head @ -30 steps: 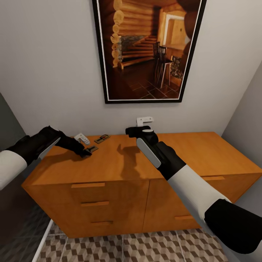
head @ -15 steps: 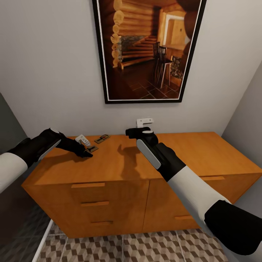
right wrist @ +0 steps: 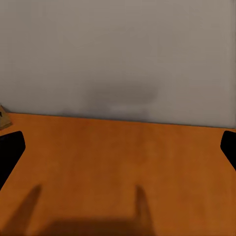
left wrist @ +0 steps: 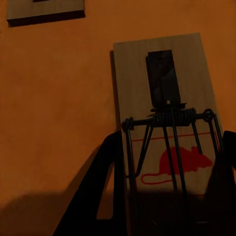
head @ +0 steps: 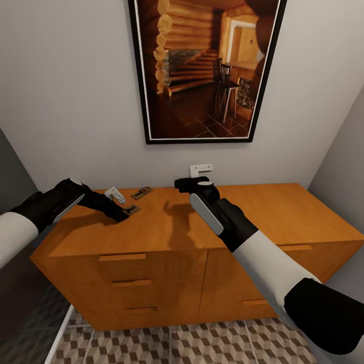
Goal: Take the four mousetraps from the cabinet in the bathroom and place them on the bathroom floor. Make sure all four end up on the same floor surface, and ensure that at least two of them are either under or directly next to the same bathroom sink.
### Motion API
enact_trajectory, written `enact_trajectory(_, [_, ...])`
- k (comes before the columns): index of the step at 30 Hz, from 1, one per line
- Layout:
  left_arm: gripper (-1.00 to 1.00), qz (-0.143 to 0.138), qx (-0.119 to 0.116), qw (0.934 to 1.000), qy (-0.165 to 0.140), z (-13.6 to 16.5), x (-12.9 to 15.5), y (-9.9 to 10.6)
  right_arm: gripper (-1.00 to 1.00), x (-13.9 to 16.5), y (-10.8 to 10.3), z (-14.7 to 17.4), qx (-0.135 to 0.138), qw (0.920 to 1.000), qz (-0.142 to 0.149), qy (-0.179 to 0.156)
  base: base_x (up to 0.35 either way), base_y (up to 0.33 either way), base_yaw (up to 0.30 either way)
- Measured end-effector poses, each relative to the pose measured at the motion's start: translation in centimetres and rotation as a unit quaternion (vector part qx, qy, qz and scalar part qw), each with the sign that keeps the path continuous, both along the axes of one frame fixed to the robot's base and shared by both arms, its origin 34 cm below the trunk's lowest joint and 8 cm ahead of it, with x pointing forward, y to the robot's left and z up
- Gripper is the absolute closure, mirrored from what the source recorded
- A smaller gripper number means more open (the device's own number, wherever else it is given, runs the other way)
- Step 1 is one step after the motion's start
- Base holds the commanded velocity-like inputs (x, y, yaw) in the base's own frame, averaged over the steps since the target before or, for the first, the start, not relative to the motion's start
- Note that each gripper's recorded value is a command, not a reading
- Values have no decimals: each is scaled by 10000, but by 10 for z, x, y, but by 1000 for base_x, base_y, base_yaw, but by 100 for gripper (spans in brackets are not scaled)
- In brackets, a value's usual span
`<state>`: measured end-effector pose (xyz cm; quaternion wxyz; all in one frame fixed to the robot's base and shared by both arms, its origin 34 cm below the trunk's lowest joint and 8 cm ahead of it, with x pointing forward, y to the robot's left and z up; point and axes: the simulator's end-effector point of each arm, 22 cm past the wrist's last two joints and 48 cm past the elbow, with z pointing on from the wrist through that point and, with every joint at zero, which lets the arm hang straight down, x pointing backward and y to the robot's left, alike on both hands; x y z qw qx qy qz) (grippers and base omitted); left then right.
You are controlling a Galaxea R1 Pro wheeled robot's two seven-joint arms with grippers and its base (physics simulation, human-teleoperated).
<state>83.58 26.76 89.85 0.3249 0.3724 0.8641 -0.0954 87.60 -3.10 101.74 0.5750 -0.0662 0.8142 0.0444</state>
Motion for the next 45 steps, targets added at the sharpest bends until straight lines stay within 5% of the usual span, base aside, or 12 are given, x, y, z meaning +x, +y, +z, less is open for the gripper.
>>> enact_trajectory(11, [100, -36, 15, 10000, -34, 3, 0, -3, -100, 0, 0, -1, 6, 10000, -2, 7, 0, 0, 0])
enact_trajectory(19, [100, -287, -284, 9986, -346, 46, 2, -40, -100, 0, 1, 0, 10, 10000, 8, 7, 0, 0, 0])
enact_trajectory(35, [100, -340, -408, 9976, -436, 78, -4, -60, -100, -2, 1, -7, 6, 10000, 14, 66, 0, 0, 0])
enact_trajectory(45, [100, -89, -919, 9928, -766, 126, 7, -55, -100, -3, 1, -10, 0, 10000, 17, 90, 0, 0, 0])
